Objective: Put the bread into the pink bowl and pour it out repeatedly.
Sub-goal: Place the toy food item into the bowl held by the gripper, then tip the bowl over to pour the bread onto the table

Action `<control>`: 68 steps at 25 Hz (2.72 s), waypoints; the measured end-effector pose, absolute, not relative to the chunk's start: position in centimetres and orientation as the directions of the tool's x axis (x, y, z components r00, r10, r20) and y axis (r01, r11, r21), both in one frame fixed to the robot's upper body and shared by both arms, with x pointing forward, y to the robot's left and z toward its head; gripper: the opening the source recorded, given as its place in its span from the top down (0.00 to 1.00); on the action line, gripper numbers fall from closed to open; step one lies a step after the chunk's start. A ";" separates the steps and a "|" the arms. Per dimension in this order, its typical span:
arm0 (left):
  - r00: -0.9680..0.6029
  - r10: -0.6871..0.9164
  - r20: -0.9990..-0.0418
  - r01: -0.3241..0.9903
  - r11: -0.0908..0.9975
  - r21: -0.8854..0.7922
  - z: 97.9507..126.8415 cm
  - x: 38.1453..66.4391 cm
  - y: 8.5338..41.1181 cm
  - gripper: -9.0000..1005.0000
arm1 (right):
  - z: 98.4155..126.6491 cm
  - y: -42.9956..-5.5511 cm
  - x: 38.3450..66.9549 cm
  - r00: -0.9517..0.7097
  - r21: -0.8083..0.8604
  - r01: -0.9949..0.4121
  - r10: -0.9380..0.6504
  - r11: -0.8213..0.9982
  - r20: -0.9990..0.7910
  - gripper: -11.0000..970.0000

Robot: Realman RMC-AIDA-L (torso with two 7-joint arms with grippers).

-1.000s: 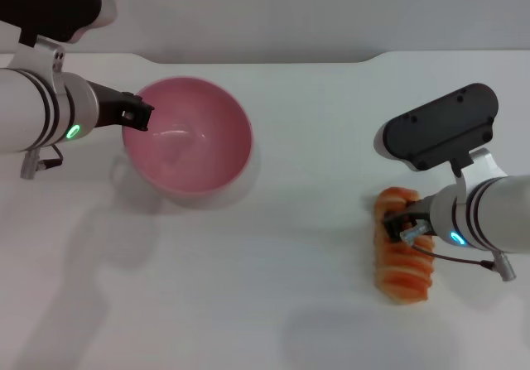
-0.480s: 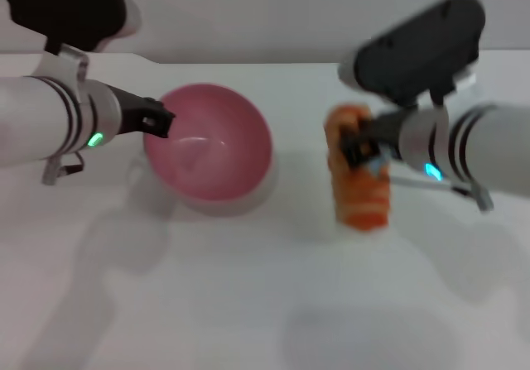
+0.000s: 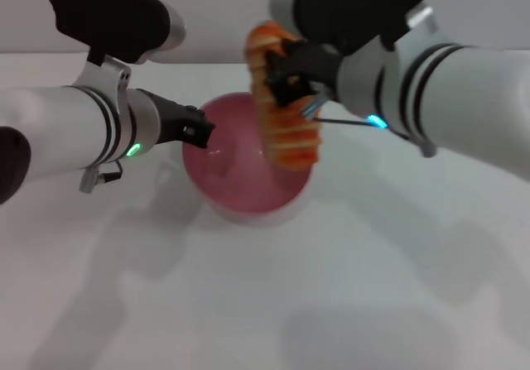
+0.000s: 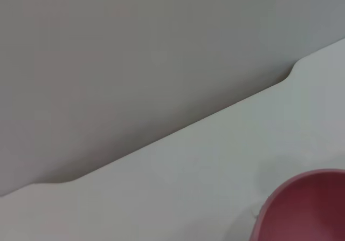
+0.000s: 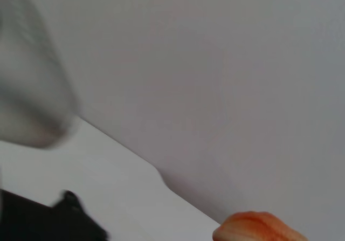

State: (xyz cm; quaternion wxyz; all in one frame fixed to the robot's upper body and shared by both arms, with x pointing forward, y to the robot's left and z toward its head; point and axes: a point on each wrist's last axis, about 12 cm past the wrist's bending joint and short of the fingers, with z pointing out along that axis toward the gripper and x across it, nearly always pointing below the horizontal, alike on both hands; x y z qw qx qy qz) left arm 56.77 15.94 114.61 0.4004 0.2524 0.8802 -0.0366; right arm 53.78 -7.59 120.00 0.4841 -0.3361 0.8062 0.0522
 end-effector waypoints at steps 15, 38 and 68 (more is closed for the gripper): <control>-0.529 0.418 -0.739 0.483 0.864 0.143 115.3 57.1 15.4 0.96 | 117.7 -6.9 54.4 -0.265 -0.247 -0.623 -0.498 0.742 -0.826 0.85; -0.413 0.427 -0.804 0.484 0.851 0.204 115.7 57.3 16.3 0.96 | 118.9 -10.5 54.6 -0.251 -0.275 -0.492 -0.437 0.826 -0.864 0.27; 0.158 0.500 -0.851 0.463 0.724 0.511 110.1 52.9 16.9 0.96 | 119.6 -13.9 55.3 -0.328 -0.259 -0.376 -0.389 0.890 -0.861 0.23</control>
